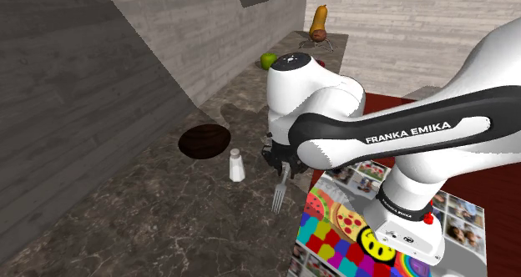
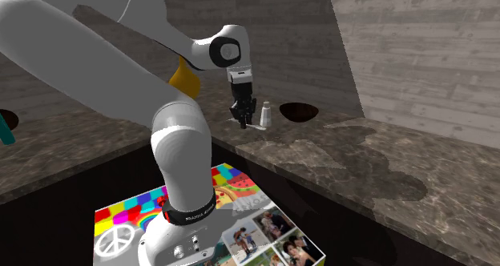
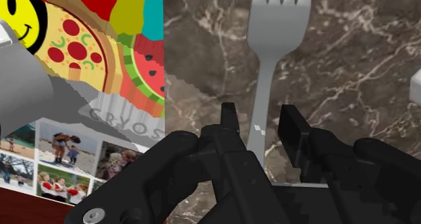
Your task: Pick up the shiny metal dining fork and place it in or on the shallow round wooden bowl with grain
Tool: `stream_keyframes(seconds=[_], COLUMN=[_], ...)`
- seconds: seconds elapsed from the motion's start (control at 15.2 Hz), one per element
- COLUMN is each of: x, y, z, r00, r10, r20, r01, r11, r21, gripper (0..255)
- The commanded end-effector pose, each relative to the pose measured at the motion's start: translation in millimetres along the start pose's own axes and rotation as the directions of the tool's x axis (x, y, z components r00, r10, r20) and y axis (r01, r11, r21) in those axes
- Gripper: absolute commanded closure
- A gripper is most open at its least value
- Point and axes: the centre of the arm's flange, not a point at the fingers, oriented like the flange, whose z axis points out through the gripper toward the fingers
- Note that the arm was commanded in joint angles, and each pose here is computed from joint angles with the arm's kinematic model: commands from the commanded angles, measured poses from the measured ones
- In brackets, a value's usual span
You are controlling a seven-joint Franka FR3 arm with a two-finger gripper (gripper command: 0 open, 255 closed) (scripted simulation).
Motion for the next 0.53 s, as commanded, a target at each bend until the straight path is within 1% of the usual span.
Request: stream_keyframes(seconds=[0.0,0.46], x=[1.3,6.6], y=[-1.8,-1.4], z=[-10.0,-46.6], r00=[1.0,1.0], r10=[0.0,0.0], r20=[0.0,0.0], r01=[0.0,0.0], r11=[1.0,1.0], r21=[-0.001,-0.001], gripper=[255,255])
